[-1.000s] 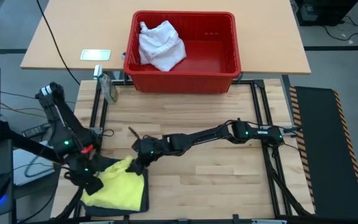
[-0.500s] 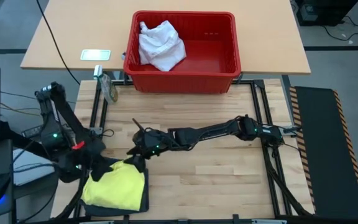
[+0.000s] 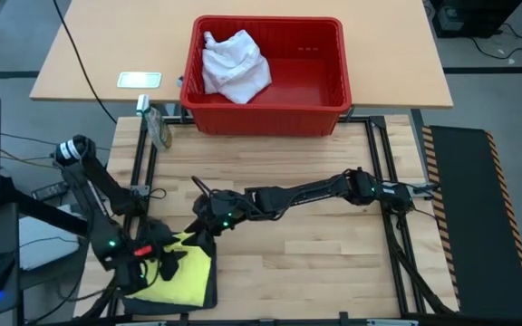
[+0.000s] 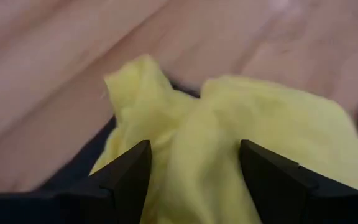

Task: Fold laundry
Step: Stack the yellow shirt on top of the dark blue shorts

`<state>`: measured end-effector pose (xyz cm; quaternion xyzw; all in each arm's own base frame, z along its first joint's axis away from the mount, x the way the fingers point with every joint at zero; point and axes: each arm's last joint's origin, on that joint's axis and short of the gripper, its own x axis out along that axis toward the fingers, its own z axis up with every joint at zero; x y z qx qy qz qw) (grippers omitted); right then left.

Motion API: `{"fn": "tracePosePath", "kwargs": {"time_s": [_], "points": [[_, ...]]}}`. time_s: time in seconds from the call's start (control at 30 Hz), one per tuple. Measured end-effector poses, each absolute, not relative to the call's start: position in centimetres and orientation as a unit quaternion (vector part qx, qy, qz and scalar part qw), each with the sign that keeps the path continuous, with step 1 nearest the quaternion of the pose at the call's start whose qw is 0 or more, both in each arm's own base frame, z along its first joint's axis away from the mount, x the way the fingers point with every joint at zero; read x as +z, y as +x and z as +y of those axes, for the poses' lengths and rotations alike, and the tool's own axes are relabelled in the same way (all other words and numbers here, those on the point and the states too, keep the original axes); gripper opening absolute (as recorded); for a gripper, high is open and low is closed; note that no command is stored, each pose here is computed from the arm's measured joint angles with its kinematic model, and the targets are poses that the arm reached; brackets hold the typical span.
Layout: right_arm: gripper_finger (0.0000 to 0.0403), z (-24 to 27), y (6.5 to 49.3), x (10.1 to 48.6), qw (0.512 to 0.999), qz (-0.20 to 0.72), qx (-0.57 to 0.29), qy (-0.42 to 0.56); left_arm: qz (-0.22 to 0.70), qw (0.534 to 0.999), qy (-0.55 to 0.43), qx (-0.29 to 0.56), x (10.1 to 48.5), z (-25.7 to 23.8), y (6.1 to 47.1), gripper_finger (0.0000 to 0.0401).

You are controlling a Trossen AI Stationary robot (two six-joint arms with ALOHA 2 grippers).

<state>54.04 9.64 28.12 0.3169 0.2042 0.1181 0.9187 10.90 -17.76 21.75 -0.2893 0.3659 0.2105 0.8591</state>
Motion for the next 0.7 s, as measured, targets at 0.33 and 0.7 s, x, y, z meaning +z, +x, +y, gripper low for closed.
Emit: {"fn": "tracePosePath", "kwargs": {"time_s": [0.33, 0.7], "points": [[0.0216, 10.0, 53.5, 30.1, 0.923, 0.170, 0.137, 0.316, 0.365, 0.826, -0.384, 0.193, 18.9, -17.4, 10.2, 0.0247], [0.0207, 7.0, 51.3, 35.5, 0.948, 0.117, 0.096, 0.280, 0.344, 0.870, -0.328, 0.130, 25.9, -16.3, 11.5, 0.0247]]}}
